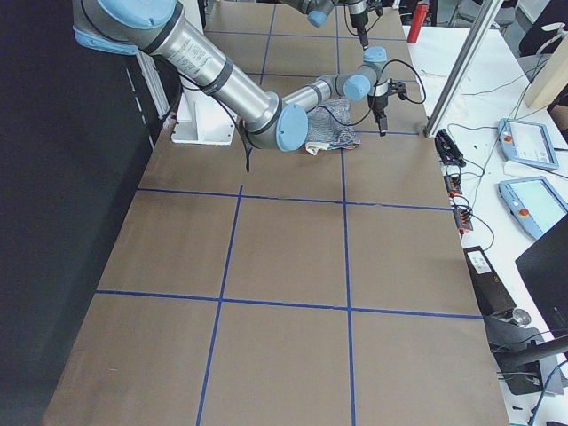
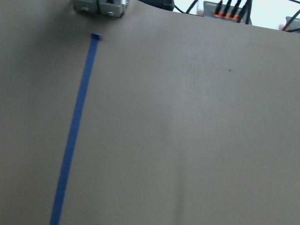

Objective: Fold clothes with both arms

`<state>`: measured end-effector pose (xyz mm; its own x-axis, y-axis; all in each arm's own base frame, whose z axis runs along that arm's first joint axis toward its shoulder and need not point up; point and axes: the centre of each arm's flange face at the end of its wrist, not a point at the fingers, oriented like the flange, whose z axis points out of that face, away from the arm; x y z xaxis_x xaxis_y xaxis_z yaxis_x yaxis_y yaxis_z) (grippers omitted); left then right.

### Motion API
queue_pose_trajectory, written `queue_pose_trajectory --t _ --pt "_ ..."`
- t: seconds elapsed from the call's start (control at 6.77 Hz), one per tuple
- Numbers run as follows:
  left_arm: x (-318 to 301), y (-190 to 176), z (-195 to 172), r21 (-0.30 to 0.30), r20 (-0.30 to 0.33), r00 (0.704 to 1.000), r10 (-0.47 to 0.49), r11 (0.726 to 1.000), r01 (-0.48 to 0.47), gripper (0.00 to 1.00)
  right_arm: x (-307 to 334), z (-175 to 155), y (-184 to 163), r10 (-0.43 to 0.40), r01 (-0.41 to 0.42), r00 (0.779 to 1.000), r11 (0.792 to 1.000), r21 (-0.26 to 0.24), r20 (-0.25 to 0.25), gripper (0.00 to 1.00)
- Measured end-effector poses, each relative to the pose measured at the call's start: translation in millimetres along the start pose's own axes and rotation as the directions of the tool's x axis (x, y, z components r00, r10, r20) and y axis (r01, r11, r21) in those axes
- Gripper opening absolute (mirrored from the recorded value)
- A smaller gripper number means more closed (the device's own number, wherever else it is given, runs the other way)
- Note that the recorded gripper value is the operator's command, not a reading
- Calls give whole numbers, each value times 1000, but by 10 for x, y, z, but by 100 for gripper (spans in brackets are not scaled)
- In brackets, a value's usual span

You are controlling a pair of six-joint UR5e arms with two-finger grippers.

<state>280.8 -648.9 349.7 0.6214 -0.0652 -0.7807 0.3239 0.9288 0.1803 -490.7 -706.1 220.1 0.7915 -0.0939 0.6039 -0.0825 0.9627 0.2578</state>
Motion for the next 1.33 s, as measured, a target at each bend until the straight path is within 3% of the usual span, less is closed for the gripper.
queue_pose_trajectory --t 0.44,0.74,1.03,1.33 --pt "-286 -236 -232 -18 0 997 82 996 -82 100 2289 -497 62 -41 38 999 991 -125 -29 100" --pt "-1148 -413 -614 -56 57 970 234 971 -231 100 4154 -666 472 -94 98 995 978 -186 31 100" --pt "-2241 -520 -1118 -116 141 909 393 918 -379 100 5741 -742 1110 -161 177 983 960 -218 86 100" --pt "-3311 -389 -1532 -190 131 838 529 843 -503 100 6799 -851 1800 -185 209 976 946 -247 116 100"
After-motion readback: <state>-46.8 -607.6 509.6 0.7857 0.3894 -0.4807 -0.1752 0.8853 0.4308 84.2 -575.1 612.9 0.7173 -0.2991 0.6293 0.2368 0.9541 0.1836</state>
